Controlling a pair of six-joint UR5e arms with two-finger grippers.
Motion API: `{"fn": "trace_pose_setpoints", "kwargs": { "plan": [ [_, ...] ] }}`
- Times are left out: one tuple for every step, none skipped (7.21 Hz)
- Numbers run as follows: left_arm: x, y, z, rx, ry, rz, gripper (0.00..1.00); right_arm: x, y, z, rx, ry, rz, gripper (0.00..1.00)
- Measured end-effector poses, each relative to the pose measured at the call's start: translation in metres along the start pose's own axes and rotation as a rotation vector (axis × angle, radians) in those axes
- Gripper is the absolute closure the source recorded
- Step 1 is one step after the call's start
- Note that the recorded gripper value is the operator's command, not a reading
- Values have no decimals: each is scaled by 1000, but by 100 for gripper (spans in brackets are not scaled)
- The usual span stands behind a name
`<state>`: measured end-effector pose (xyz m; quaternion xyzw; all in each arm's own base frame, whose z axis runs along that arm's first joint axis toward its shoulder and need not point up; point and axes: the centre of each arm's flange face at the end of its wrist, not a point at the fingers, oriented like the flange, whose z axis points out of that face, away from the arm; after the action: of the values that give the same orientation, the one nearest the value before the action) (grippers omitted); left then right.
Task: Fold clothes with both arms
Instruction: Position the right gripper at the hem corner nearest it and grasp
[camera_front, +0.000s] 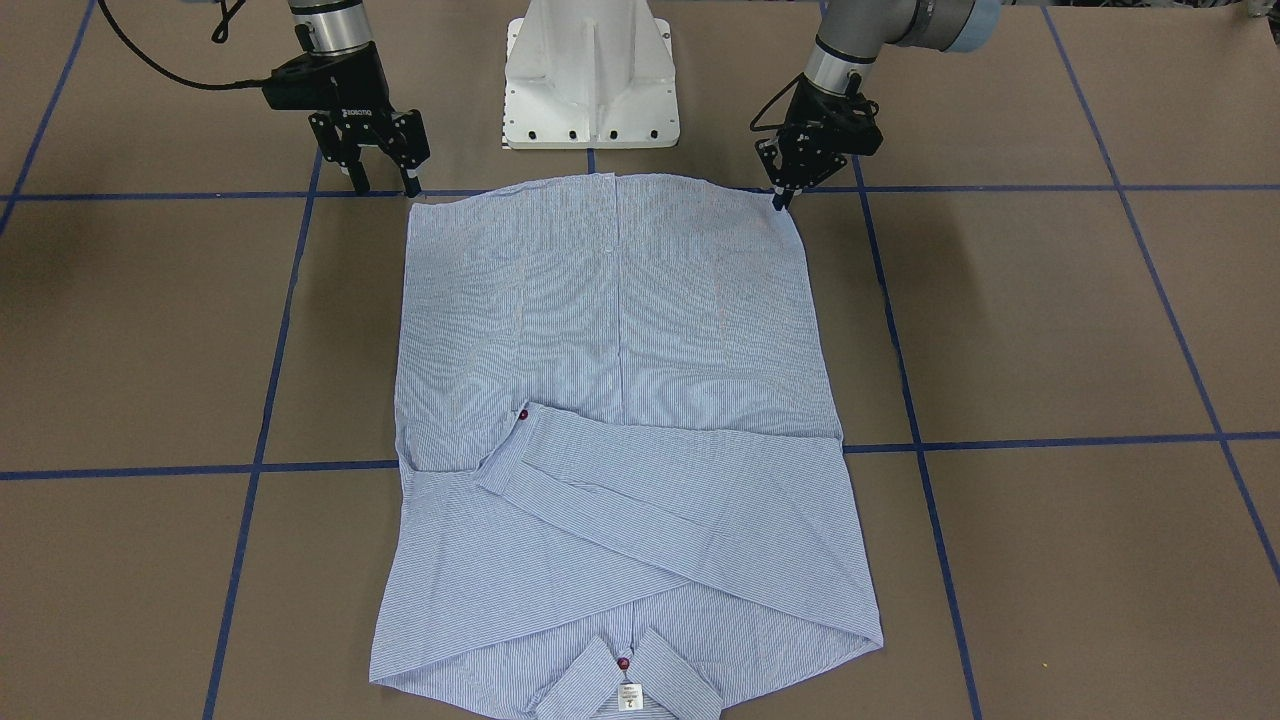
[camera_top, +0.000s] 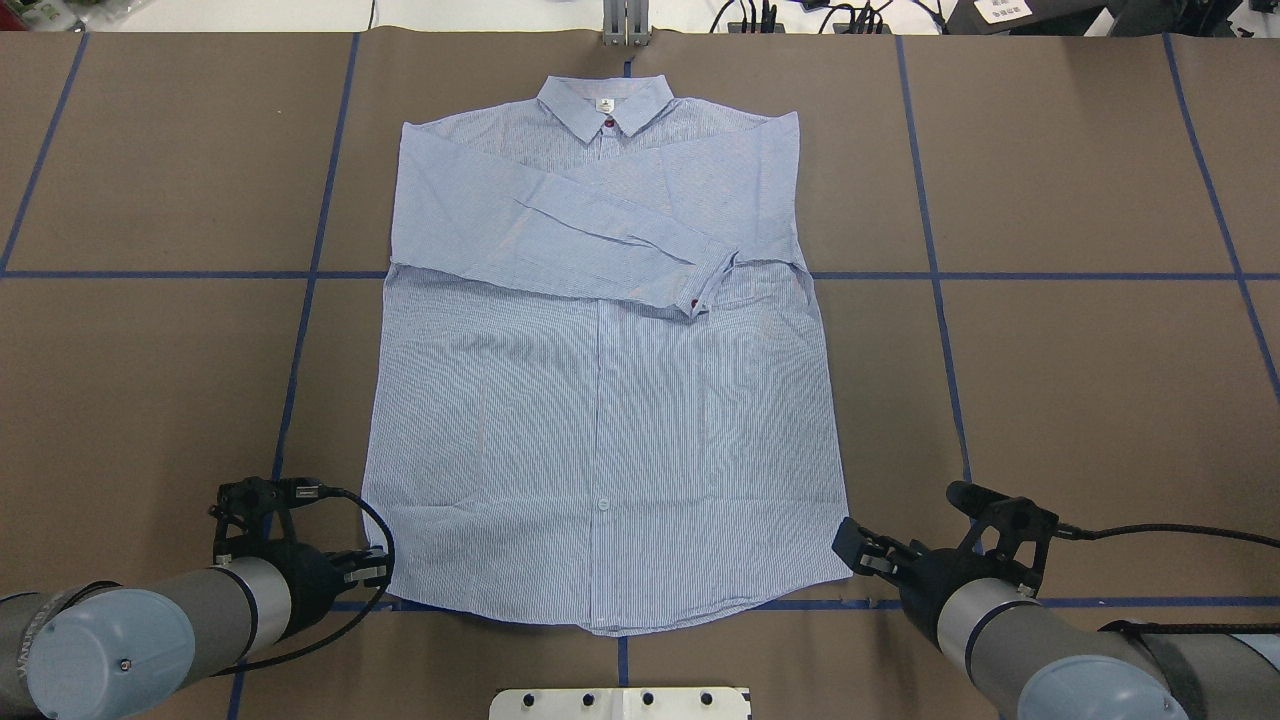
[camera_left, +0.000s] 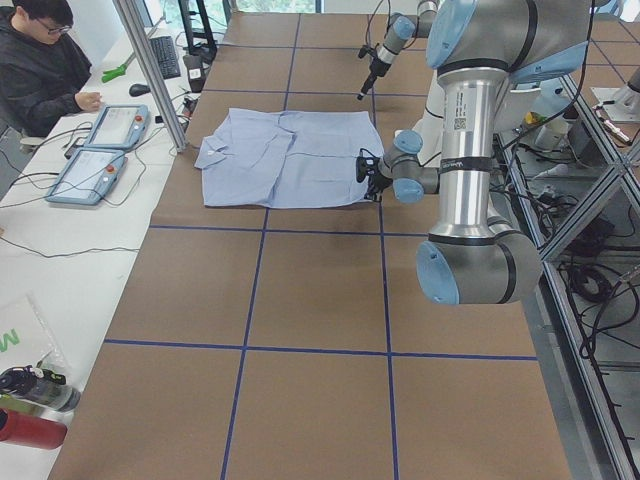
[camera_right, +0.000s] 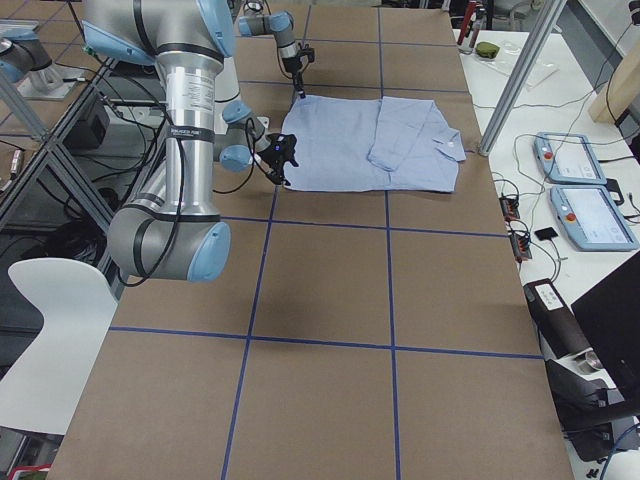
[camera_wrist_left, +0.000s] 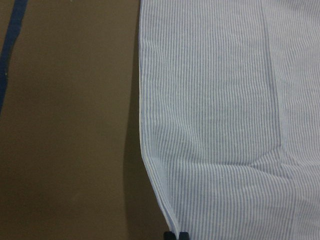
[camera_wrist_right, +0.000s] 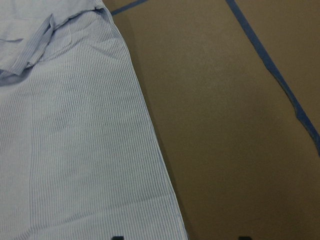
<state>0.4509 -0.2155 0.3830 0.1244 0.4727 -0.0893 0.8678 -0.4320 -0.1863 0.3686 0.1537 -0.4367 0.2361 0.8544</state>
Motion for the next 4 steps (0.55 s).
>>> {"fn": "trace_pose_setpoints", "kwargs": {
  "plan": [
    [0,-1,-2,7,2,0,100,5,13,8,11,7,-17,34],
    [1,-3,-4,17,5,-1,100,6,24,14,16,9,-31,37],
    [1,-3,-5,21,8,-2,100,6,30,16,15,8,-38,42],
    [3,-4,-7,23,11,-3,100,4,36,18,13,5,-40,50]
  ]
}}
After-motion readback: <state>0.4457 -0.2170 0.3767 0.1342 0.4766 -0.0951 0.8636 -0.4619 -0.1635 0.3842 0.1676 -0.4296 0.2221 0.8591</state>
